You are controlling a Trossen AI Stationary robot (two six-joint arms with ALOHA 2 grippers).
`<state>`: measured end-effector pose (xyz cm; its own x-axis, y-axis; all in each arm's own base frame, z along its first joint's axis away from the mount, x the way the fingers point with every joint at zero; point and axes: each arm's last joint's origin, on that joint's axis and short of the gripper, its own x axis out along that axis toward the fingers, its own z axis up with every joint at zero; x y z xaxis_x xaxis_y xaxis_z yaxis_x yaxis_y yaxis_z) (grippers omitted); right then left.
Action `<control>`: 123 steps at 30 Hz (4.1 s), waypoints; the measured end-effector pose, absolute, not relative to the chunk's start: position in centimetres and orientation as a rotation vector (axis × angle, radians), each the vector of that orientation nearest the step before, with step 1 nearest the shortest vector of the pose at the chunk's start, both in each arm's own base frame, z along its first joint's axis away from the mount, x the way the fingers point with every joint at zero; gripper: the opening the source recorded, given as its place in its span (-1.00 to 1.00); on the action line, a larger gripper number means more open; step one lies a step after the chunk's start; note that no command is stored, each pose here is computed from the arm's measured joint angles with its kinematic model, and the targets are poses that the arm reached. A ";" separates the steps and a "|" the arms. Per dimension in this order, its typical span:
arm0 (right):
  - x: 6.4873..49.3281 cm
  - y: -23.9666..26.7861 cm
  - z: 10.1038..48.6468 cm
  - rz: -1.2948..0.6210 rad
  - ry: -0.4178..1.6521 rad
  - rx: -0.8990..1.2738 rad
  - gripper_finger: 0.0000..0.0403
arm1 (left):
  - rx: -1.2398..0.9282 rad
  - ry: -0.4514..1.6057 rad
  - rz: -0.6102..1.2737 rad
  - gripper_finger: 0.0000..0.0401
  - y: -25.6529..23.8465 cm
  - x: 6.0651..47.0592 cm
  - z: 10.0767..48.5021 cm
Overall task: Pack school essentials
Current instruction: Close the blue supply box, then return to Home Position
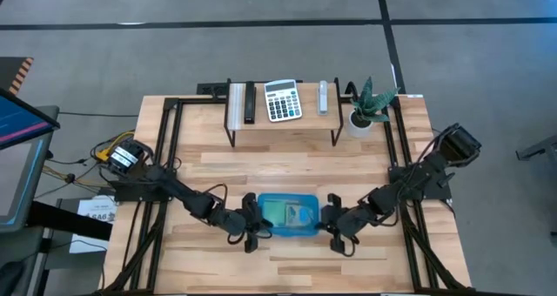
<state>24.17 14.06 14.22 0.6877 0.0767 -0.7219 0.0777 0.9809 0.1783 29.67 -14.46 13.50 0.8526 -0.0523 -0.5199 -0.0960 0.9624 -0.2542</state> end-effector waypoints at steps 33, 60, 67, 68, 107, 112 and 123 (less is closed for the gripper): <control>26.7 12.3 14.9 -0.094 0.580 -0.008 -0.96 | -0.273 0.591 0.043 -1.00 -12.7 30.3 13.3; 27.1 11.6 14.9 -0.056 0.598 0.065 -0.96 | -0.271 0.555 0.002 -1.00 -12.5 29.8 15.4; 26.9 12.0 15.6 -0.045 0.570 0.059 -0.96 | -0.271 0.521 -0.001 -1.00 -12.8 29.1 17.1; 26.8 12.0 15.6 -0.044 0.570 0.058 -0.96 | -0.268 0.521 -0.003 -1.00 -13.0 29.0 17.1; 15.3 3.1 29.9 -0.030 0.062 -0.260 -0.96 | 0.109 -0.104 0.093 -1.00 2.4 23.6 32.8; 13.0 1.1 28.4 -0.051 -0.062 -0.262 -0.96 | 0.142 -0.039 0.144 -1.00 3.7 23.1 32.4; 8.9 -1.0 25.4 -0.093 -0.190 -0.235 -0.96 | 0.123 -0.052 0.181 -1.00 6.1 21.7 32.9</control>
